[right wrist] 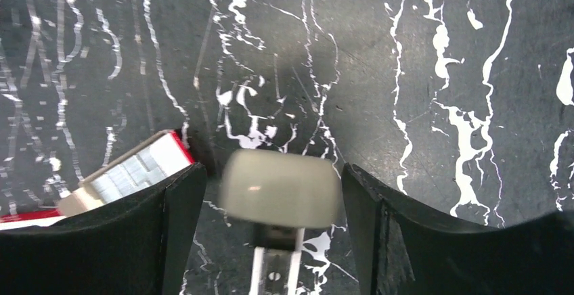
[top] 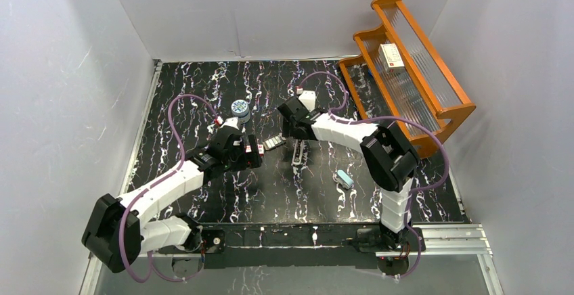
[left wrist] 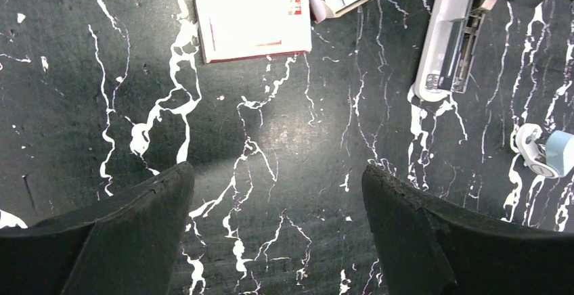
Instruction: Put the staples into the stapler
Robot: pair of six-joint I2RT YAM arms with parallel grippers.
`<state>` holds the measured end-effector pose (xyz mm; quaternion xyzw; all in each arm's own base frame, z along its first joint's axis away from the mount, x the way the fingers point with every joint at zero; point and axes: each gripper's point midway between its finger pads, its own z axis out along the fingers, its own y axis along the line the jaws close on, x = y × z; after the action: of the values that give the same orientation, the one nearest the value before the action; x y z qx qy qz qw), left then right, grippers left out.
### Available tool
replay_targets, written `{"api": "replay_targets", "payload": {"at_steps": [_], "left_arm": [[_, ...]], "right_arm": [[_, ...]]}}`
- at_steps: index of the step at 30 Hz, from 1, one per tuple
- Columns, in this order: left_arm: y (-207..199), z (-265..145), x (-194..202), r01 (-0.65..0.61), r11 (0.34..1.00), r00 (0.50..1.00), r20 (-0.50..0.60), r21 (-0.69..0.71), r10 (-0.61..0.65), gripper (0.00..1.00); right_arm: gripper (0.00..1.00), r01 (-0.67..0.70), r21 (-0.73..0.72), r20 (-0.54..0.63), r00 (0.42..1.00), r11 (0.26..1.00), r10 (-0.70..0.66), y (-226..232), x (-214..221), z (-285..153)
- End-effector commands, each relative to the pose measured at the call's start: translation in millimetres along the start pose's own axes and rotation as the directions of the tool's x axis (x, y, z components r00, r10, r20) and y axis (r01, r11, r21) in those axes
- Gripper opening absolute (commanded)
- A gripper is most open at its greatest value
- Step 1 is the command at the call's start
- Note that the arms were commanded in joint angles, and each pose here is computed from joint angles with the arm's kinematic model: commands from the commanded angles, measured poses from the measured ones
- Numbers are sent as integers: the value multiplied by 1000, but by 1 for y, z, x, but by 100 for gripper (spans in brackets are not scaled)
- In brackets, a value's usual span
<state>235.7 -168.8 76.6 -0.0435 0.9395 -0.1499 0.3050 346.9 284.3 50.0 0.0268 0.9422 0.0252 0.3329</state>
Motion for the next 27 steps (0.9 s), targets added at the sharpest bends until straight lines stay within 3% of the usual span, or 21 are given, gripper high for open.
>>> {"api": "replay_targets", "payload": {"at_steps": [1, 8, 16, 27], "left_arm": [[-9, -9, -11, -24, 998, 999, 41, 56, 22, 91], [-17, -15, -15, -51, 994, 998, 44, 93, 47, 94], [-48, -30, -26, -109, 966, 994, 46, 234, 101, 95], [-99, -39, -18, -50, 880, 996, -46, 473, 81, 91]], "right_arm": [[84, -43, -105, 74, 996, 994, 51, 19, -41, -40], [86, 29, -186, 99, 995, 982, -11, -1, -38, -85], [86, 103, -185, 107, 991, 977, -85, -73, -3, -143], [86, 173, -129, -72, 980, 976, -183, -121, 67, -135]]}}
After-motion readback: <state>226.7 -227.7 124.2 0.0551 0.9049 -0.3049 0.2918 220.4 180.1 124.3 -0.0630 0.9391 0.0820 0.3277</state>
